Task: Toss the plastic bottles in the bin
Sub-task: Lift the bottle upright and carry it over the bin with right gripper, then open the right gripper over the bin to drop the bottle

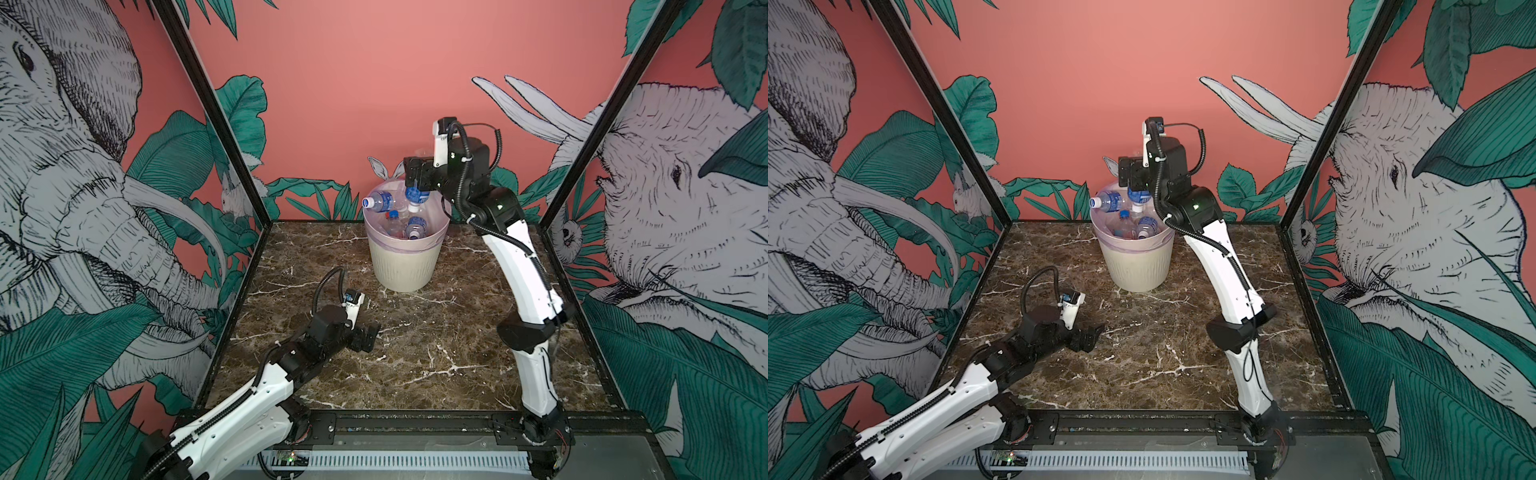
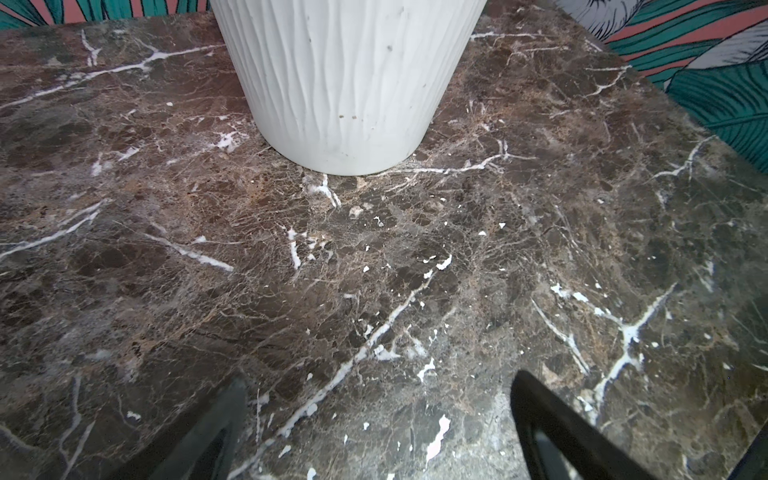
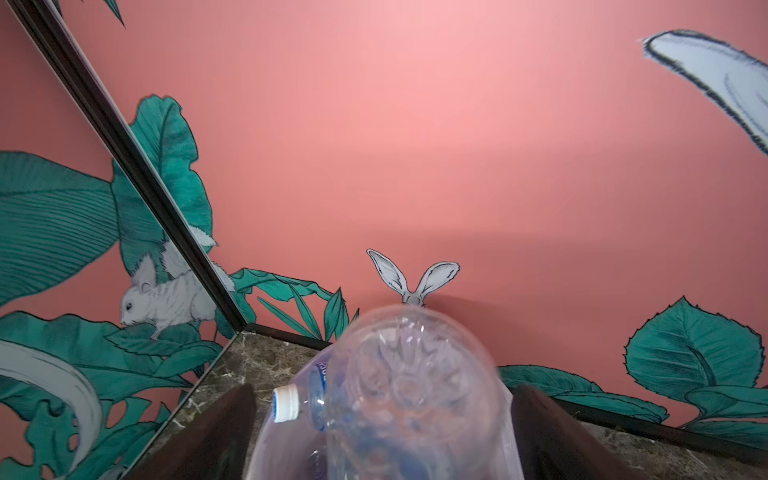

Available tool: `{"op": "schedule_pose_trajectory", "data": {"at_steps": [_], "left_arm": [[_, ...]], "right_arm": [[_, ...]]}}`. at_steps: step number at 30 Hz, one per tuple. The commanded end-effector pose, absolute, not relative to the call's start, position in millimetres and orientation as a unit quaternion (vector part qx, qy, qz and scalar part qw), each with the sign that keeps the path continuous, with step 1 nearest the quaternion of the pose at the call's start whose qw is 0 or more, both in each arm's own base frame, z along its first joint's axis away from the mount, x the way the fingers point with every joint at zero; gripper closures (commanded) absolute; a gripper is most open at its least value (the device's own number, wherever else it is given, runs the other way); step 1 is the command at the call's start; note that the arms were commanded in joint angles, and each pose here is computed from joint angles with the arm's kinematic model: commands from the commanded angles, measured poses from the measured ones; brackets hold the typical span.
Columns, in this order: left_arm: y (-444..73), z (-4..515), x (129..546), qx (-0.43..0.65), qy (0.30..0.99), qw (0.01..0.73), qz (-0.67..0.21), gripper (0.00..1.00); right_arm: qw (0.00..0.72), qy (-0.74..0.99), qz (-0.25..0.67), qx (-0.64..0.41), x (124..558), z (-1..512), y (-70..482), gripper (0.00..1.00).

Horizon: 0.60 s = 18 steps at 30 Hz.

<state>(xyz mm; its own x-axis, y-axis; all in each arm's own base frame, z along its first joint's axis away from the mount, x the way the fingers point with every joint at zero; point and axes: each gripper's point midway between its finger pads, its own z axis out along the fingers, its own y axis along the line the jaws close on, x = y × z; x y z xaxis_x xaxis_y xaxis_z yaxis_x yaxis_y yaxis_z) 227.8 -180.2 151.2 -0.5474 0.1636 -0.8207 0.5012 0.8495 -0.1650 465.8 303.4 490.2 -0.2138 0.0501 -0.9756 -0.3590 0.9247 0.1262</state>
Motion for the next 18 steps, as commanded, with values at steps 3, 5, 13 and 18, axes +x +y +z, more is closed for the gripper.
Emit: {"op": "schedule_pose_trajectory", "data": {"at_steps": [3,5,13,18], "left_arm": [[-176,146,217,0.194,0.862,0.428,-0.19,0.0],[-175,149,218,0.196,0.86,0.433,-0.187,0.0],[-178,159,228,0.195,0.855,0.447,-0.176,0.0],[-180,166,233,0.194,0.853,0.452,-0.173,0.0]], "right_arm": [[0.58,0.791,0.156,-0.121,442,474,294,0.01],[0.598,0.774,0.169,-0.119,429,484,287,0.01],[0.588,0.789,0.128,-0.121,407,467,256,0.01],[0.577,0.8,0.117,-0.111,403,443,238,0.01]]}}
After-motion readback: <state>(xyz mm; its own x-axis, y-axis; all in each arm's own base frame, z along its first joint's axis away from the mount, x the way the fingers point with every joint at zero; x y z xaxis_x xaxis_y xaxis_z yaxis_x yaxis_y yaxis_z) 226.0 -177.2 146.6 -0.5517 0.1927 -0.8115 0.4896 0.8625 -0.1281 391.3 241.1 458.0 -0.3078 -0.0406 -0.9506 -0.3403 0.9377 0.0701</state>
